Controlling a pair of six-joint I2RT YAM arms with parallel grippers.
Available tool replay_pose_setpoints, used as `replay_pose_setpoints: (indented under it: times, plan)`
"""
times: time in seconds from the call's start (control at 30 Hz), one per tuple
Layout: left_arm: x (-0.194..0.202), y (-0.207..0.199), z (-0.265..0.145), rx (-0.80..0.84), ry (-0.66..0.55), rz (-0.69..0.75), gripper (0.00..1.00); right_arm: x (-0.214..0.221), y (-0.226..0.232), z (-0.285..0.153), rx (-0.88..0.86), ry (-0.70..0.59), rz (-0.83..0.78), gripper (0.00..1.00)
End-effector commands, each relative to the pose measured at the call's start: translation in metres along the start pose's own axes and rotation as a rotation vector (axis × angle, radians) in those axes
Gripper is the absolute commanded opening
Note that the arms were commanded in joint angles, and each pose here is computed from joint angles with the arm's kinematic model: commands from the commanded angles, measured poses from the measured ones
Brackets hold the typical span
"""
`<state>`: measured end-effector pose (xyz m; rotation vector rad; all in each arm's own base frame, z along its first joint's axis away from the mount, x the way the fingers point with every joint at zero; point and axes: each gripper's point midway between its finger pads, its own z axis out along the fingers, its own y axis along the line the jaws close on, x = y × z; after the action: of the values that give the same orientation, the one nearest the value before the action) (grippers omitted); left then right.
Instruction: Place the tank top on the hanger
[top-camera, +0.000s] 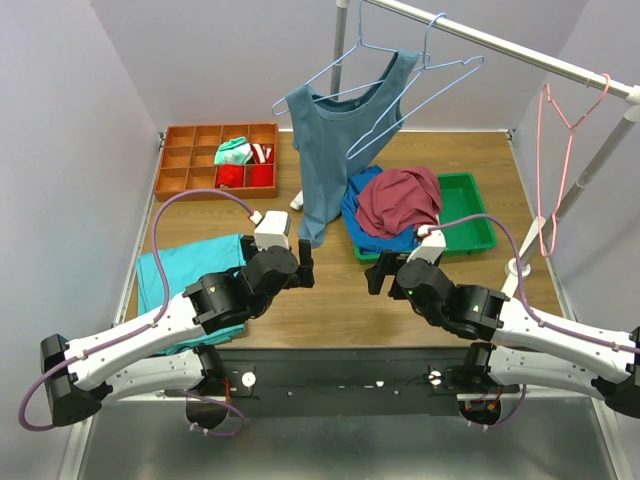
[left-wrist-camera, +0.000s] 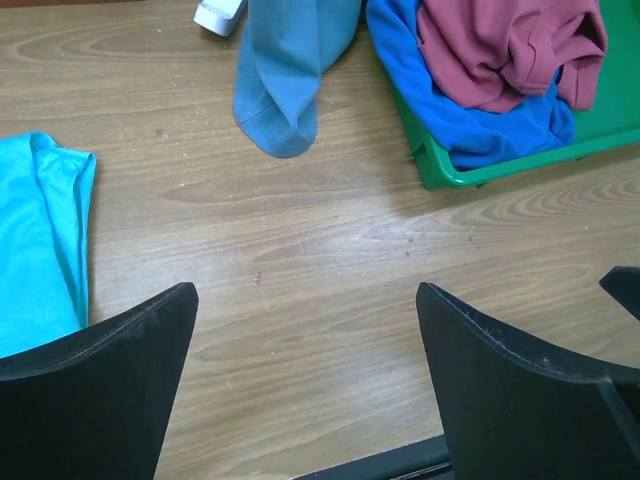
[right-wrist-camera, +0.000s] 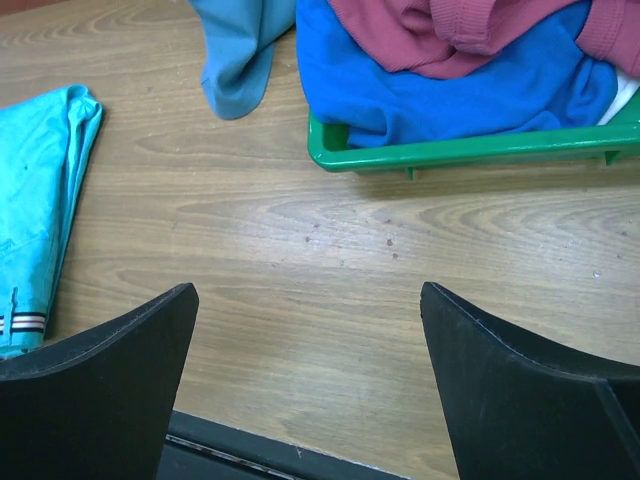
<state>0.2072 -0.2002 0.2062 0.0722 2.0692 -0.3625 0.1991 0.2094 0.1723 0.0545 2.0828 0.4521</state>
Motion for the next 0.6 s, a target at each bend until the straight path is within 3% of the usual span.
replay_pose_setpoints:
  times: [0.0,0.23,0.57]
  plan:
    - [-0.019,0.002,-0.005,-0.036,-0.042,-0.018,0.99,-0.023,0.005,-0.004,0.009,-0.068,0.045,1.00]
    - [-0.028,0.005,-0.008,-0.057,-0.059,0.005,0.99,-0.026,-0.001,0.000,0.069,-0.106,0.163,1.00]
    - [-0.028,0.003,-0.013,-0.013,-0.063,0.002,0.99,-0.024,-0.007,0.002,0.069,-0.133,0.174,1.00]
